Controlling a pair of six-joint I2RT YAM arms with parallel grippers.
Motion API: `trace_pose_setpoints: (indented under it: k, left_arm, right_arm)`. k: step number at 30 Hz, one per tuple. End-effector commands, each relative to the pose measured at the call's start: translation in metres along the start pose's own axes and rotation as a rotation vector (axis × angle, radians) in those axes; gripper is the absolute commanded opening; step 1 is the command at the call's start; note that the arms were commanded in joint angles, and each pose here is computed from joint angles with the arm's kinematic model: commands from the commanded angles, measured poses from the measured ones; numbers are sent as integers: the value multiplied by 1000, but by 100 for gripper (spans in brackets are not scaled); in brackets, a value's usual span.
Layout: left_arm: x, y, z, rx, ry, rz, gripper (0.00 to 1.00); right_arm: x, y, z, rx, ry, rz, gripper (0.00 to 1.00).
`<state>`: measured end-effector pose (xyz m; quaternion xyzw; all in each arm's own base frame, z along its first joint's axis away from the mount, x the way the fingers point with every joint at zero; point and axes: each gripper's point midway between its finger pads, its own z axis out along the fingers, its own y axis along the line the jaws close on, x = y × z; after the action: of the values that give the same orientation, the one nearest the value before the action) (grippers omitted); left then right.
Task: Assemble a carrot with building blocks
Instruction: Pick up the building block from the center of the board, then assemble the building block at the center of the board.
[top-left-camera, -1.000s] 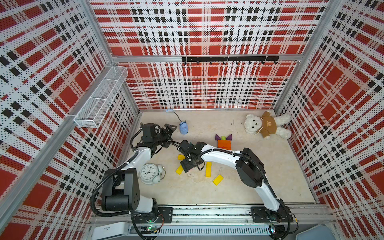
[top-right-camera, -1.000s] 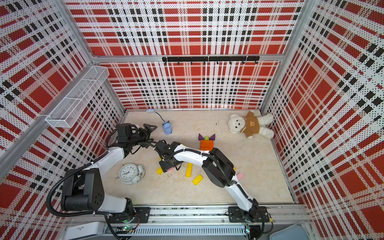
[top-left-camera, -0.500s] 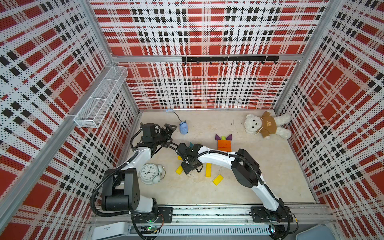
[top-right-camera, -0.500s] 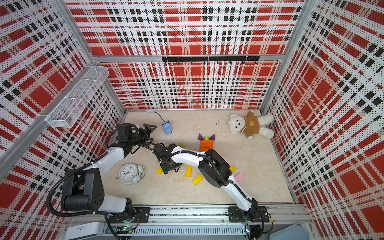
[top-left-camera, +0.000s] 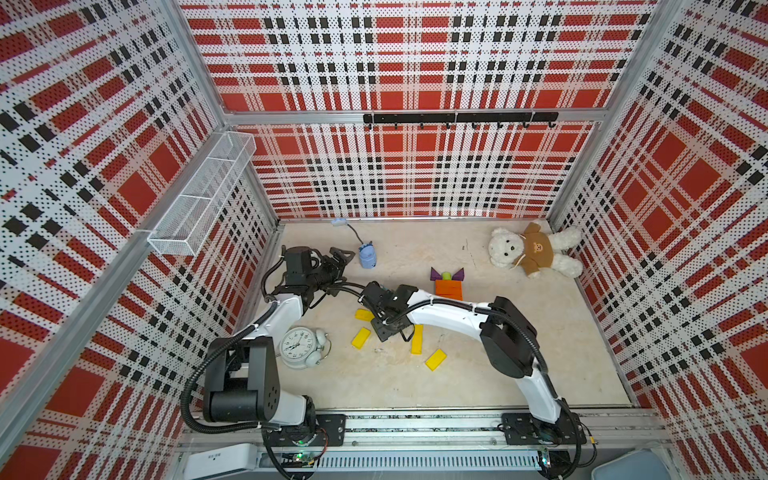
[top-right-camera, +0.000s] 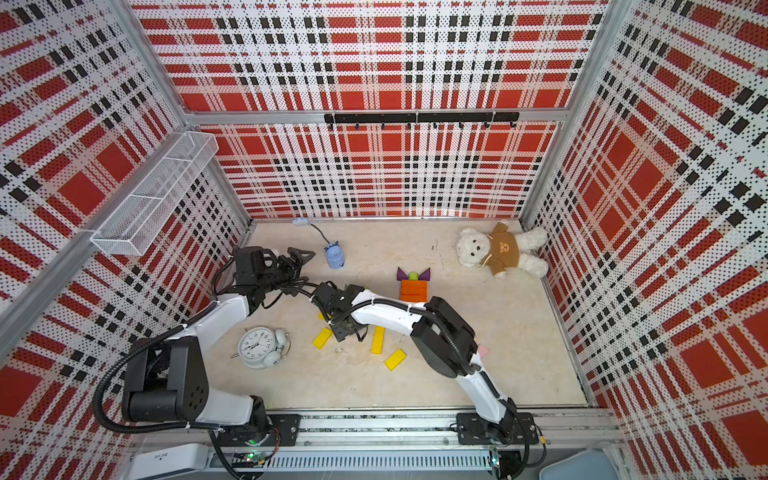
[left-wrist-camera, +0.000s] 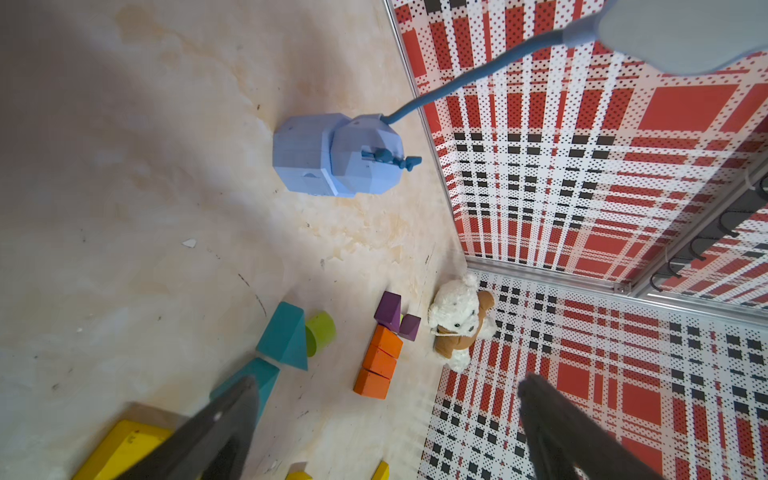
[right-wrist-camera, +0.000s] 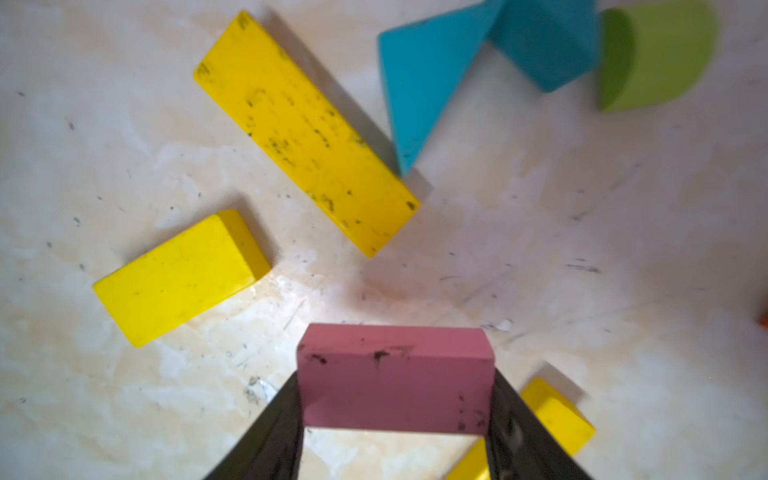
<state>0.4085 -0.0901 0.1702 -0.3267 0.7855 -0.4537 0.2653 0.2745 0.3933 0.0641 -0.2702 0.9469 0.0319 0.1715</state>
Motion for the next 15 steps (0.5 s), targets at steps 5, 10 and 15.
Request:
trace_pose_setpoints:
  k: [5, 10, 15]
  left_arm:
    - [13, -9, 4, 28, 46, 6, 100]
    - [36, -14, 14, 27, 101, 39, 100]
    - [86, -26, 31, 39, 224, 104, 100]
  right_arm:
    - [-21, -70, -39, 30, -119, 179, 59]
    - [-6, -126, -50, 73, -123, 302, 60]
    - [28, -173, -38, 91, -86, 472, 60]
